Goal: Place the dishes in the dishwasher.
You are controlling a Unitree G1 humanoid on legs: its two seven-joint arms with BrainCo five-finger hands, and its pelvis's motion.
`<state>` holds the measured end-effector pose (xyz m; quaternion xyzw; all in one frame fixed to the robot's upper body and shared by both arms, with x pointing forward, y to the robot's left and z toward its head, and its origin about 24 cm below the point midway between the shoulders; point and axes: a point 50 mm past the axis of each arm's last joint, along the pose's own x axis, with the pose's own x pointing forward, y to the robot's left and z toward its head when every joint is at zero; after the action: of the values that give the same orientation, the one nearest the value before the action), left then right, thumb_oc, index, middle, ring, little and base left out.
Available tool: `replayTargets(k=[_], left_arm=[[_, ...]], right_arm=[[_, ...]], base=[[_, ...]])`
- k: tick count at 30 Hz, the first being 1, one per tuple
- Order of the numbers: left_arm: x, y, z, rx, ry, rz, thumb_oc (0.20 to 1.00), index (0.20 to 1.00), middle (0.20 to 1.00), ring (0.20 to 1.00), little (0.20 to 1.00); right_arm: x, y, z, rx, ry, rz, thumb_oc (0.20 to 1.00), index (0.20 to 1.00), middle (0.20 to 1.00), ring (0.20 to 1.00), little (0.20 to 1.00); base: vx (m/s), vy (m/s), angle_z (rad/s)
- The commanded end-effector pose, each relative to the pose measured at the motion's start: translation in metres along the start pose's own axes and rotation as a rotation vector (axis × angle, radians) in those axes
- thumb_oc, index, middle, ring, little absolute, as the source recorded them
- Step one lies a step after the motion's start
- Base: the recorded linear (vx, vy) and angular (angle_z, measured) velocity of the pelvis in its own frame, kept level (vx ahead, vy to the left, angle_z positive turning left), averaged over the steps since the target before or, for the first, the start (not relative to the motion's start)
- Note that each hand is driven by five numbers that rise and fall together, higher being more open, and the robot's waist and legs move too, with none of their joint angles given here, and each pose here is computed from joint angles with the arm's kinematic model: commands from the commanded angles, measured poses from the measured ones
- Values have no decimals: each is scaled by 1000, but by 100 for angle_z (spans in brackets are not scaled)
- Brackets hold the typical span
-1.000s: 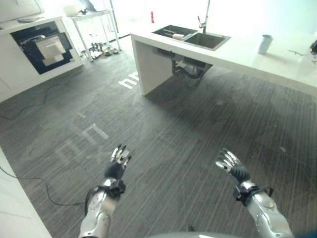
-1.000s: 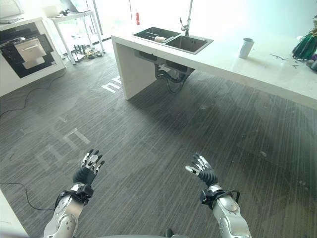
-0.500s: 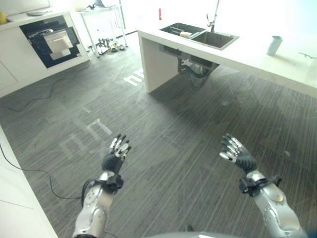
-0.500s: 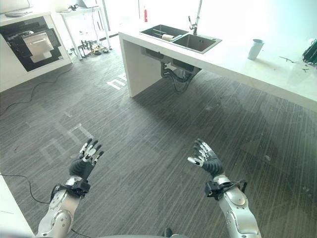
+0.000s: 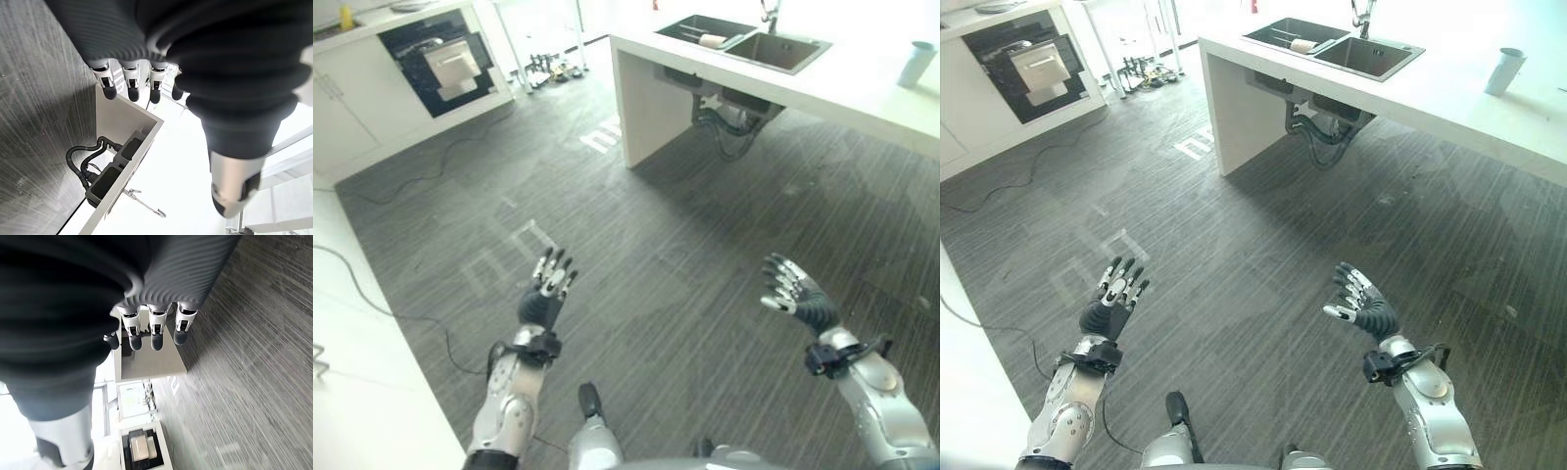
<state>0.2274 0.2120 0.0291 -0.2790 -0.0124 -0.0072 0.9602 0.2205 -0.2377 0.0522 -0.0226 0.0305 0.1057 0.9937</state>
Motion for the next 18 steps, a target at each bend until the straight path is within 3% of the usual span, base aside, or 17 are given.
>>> replayTargets(k=[1,11,18], left_arm=[[1,-9,33,67,-140,-78,1000,1000,1000,1000,1000],[14,-30,31,191,-63,-215,1000,1000,1000,1000,1000],[17,-45,25,225,-16,-300,1000,1000,1000,1000,1000]], right_arm=[[10,15,36,0,-203,70,1000,1000,1000,1000,1000],[9,24,32,65,-209,0,1000,1000,1000,1000,1000],[-1,9,37,84,-241,-67,1000,1000,1000,1000,1000]], base=[[497,413,-46],[290,211,30],[436,-242,10]])
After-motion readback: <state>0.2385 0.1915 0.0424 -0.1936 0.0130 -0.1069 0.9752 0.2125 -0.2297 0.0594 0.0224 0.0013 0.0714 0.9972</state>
